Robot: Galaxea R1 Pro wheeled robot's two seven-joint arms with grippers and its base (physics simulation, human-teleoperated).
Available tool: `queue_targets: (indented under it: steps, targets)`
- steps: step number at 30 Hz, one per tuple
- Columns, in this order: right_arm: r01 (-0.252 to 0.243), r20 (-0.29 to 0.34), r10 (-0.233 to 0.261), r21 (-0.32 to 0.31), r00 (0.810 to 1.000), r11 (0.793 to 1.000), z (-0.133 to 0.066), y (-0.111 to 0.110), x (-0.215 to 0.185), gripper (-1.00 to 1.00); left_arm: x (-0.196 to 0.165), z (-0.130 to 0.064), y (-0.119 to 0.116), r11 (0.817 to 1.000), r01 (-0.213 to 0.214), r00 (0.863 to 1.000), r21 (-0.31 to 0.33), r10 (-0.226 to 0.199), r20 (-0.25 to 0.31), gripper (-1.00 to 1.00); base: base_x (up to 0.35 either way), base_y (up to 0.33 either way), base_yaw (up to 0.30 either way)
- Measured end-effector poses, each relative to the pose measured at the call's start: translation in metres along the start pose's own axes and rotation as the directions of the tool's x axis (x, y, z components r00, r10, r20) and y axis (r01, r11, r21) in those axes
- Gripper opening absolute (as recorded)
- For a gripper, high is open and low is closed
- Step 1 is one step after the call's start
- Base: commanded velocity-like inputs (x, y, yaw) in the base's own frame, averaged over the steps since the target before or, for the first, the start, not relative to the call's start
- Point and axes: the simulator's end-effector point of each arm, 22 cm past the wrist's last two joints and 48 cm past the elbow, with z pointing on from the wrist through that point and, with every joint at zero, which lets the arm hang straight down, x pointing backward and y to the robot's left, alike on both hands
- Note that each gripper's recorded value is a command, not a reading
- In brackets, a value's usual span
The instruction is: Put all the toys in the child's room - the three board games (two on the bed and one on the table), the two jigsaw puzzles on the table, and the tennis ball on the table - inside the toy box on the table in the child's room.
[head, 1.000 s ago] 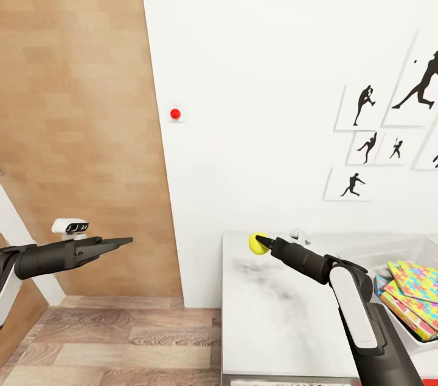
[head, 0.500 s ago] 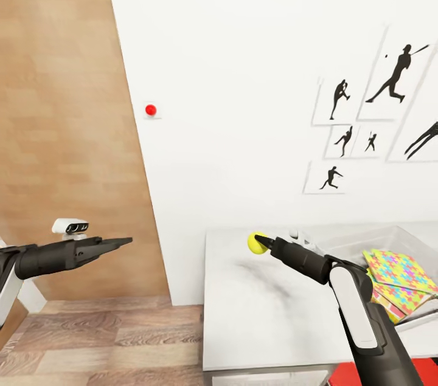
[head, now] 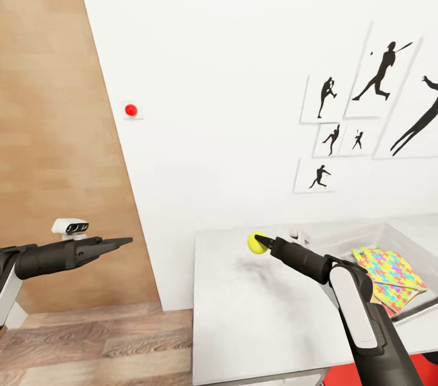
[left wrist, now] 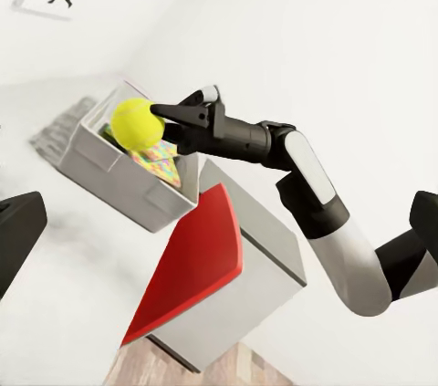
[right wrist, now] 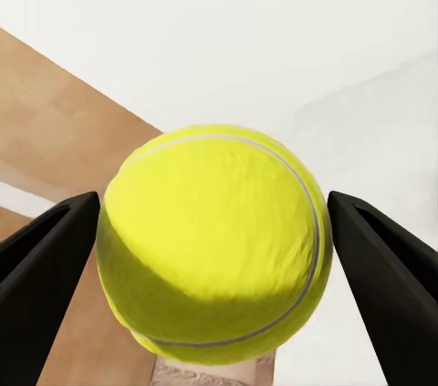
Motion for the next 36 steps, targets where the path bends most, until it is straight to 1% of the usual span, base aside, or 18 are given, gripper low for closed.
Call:
queue_targets:
  steps: [3,11,18,20,24,28,30,32,34,36]
  targets:
    - [0.000,-0.001,0.000,0.000,1.000,1.000,0.000,0.000,0.000,-1.00,0.000,0.000,0.000,1.000,0.000,1.000,0.001,0.000,0.001,1.00,0.005,-0.062,-0.001]
    - [0.001,0.002,-0.001,0.000,1.000,1.000,0.000,0.000,0.000,-1.00,0.000,0.001,0.000,1.000,0.000,1.000,0.002,0.000,0.001,1.00,0.035,-0.189,-0.006]
    - [0.002,0.003,-0.002,-0.001,1.000,1.000,0.000,0.001,-0.001,-1.00,0.000,0.001,-0.001,1.000,0.000,1.000,0.003,0.000,0.002,1.00,0.087,-0.186,-0.171]
    - [0.004,0.005,-0.004,-0.006,1.000,1.000,-0.001,0.002,-0.002,-1.00,0.000,0.001,-0.001,1.000,-0.001,1.000,0.003,0.001,0.002,1.00,0.046,-0.099,-0.079]
    - [0.007,0.012,-0.006,-0.043,1.000,0.999,-0.001,0.012,-0.004,-1.00,0.000,0.000,-0.001,1.000,-0.001,1.000,0.002,0.001,0.001,1.00,0.016,-0.034,-0.027]
    - [0.010,0.009,-0.009,-0.053,1.000,0.999,-0.002,0.014,-0.006,-1.00,0.000,0.001,-0.001,1.000,-0.001,1.000,0.003,0.001,0.002,1.00,0.003,-0.008,-0.006]
    - [0.026,0.008,-0.026,-0.062,1.000,0.998,-0.002,0.021,-0.024,-1.00,0.000,0.001,-0.001,1.000,-0.001,1.000,0.004,0.001,0.002,1.00,0.001,-0.002,-0.001]
    - [0.047,0.020,-0.046,-0.073,0.999,0.996,-0.003,0.032,-0.053,-1.00,0.000,0.001,-0.001,1.000,-0.001,1.000,0.003,0.001,0.002,1.00,0.000,0.000,0.000]
    - [0.065,0.046,-0.062,-0.061,0.997,0.996,-0.003,0.036,-0.081,-1.00,0.000,0.001,-0.001,1.000,-0.001,1.000,0.003,0.001,0.002,1.00,0.000,0.000,0.000]
    - [0.072,0.058,-0.070,-0.035,0.996,0.997,-0.002,0.034,-0.097,-1.00,0.000,0.001,-0.001,1.000,-0.001,1.000,0.003,0.001,0.002,1.00,0.000,0.000,0.000]
